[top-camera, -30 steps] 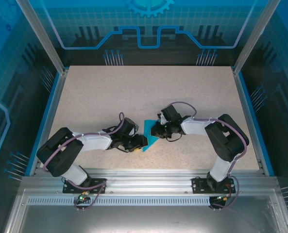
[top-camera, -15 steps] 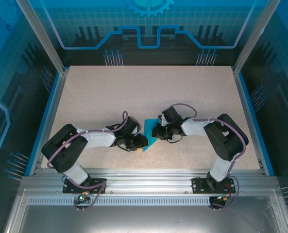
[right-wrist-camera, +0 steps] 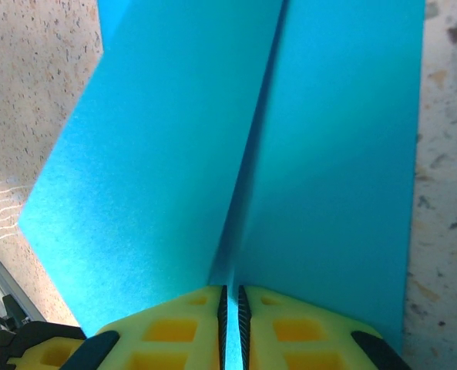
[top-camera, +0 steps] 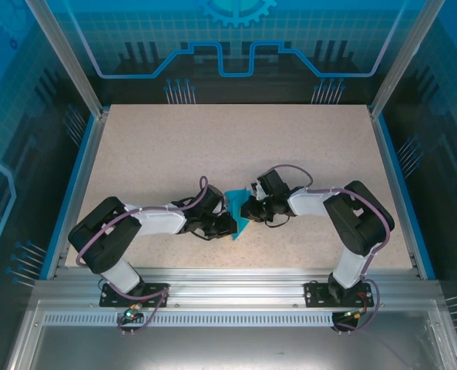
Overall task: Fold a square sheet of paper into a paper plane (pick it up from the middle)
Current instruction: Turn over the paper at the center of the table.
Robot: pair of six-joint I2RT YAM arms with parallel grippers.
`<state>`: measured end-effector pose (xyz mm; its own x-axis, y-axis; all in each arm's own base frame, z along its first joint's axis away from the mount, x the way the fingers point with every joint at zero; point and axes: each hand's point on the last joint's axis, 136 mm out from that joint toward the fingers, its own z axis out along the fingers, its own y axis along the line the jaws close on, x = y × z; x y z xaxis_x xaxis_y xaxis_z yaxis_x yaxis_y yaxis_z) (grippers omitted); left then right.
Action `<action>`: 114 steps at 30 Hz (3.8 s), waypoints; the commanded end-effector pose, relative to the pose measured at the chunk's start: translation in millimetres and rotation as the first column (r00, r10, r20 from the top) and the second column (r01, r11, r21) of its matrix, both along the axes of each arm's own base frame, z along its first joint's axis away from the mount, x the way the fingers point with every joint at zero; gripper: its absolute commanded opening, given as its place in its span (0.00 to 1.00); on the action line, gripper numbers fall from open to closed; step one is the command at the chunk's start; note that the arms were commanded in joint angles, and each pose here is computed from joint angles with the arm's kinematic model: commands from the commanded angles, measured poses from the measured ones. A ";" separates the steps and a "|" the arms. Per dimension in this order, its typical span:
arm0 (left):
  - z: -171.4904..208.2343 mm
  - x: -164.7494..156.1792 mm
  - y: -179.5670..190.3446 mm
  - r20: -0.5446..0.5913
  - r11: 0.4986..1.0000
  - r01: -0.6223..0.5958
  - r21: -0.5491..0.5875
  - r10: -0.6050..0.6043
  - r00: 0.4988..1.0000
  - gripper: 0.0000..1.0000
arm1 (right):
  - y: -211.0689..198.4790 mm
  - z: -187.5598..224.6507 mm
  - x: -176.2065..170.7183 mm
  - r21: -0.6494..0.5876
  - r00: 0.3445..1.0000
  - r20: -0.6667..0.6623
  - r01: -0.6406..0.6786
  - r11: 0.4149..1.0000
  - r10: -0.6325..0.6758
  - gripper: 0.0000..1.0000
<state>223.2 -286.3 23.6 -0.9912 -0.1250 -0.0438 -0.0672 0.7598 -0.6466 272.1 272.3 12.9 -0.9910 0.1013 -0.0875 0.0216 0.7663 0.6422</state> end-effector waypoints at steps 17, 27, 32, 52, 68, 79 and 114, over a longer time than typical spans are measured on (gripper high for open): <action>26.8 5.9 5.9 0.089 1.000 -0.010 0.006 0.009 0.996 0.06 | -37.6 33.8 -17.2 -0.078 0.999 0.038 0.041 0.996 -0.038 0.37; 32.9 7.0 5.1 0.101 1.000 -0.004 -0.005 0.005 0.995 0.02 | -64.1 42.0 -27.6 -0.124 0.994 0.066 0.099 0.987 -0.091 0.46; 37.5 7.9 5.8 0.115 1.000 -0.009 -0.014 0.011 0.993 0.01 | -69.7 45.1 -30.4 -0.136 0.993 0.072 0.103 0.985 -0.094 0.47; 54.8 11.9 1.6 0.127 0.997 -0.013 -0.077 0.022 0.992 0.00 | -80.4 51.4 -38.4 -0.144 0.990 0.079 0.129 0.981 -0.118 0.59; 67.3 15.3 4.2 0.127 0.993 -0.024 -0.119 0.039 0.991 0.00 | -76.9 56.8 -38.6 -0.121 0.990 0.076 0.127 0.985 -0.118 0.64; 70.7 15.7 4.5 0.127 0.991 -0.026 -0.128 0.042 0.991 0.00 | -74.3 58.8 -38.3 -0.112 0.991 0.074 0.116 0.987 -0.108 0.67; 107.1 24.6 -0.2 0.120 0.935 -0.057 -0.350 0.105 0.987 0.00 | 15.0 104.7 -10.4 0.365 0.996 0.033 0.069 0.928 -0.086 0.95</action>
<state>248.0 -284.0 113.4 -0.9661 -0.2341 -0.1089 -0.0358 0.5392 -0.8414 257.7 270.2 96.8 -0.9711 0.2311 -0.0598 0.0766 0.5390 0.8388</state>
